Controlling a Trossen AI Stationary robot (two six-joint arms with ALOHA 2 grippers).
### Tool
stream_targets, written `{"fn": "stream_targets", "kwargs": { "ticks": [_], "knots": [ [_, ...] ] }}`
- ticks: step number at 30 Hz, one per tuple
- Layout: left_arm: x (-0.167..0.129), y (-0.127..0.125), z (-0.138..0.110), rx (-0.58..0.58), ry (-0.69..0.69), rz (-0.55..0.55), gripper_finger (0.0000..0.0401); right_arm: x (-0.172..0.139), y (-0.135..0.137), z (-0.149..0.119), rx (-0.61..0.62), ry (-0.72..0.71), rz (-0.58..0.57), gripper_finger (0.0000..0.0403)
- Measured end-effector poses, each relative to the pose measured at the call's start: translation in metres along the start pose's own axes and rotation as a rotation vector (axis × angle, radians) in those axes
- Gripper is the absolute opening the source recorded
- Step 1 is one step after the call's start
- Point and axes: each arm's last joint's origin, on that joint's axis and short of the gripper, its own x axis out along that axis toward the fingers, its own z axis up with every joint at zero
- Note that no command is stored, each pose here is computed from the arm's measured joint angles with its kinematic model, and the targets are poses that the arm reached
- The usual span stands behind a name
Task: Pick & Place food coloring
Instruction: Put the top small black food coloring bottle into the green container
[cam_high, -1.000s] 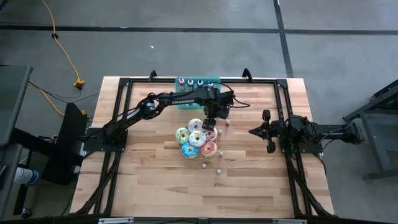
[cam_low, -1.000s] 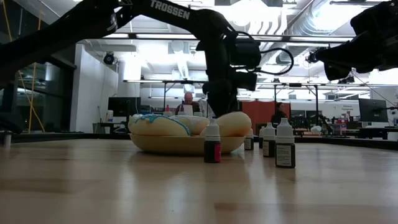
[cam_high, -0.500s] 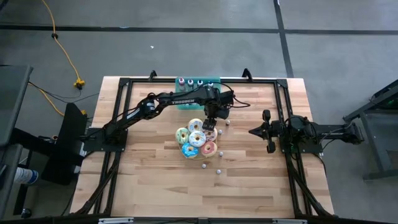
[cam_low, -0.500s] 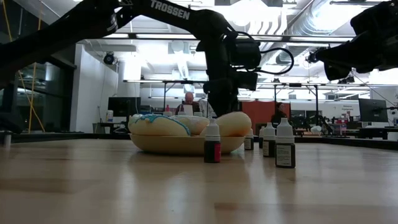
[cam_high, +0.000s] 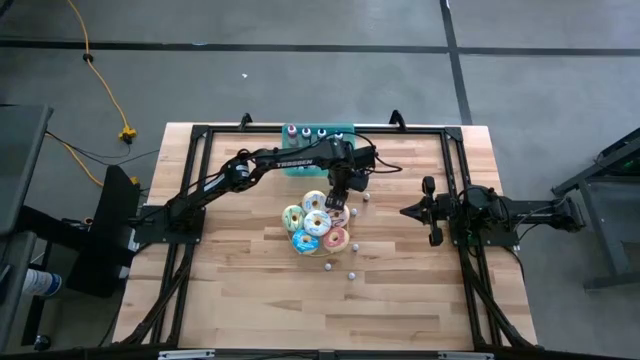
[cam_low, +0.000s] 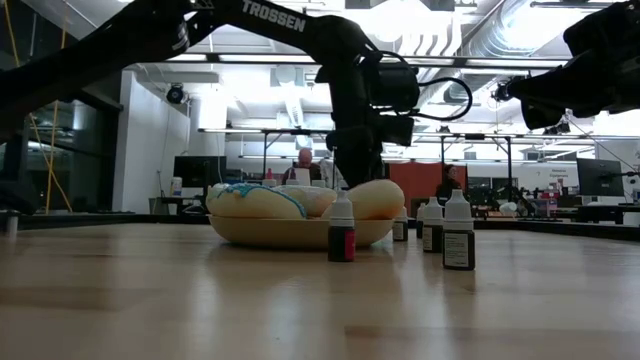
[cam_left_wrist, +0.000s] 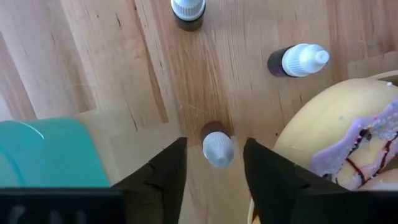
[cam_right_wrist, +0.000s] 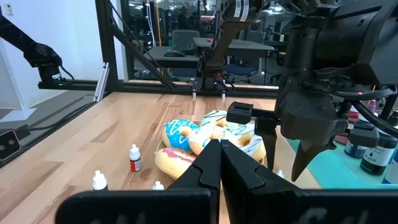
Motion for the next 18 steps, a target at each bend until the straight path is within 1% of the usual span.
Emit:
{"fn": "stream_targets", "kwargs": {
  "ticks": [6,18],
  "knots": [
    [0.0072,-0.0007,-0.0016,-0.005,0.026,-0.013,0.0122,0.0000,0.0000,-0.0001,0.000,0.000,0.000,0.0000],
    [0.0068,0.0002,-0.0015,-0.006,0.026,-0.004,0.0119,0.0000,0.0000,0.0001,0.000,0.000,0.000,0.0000]
  ]
}}
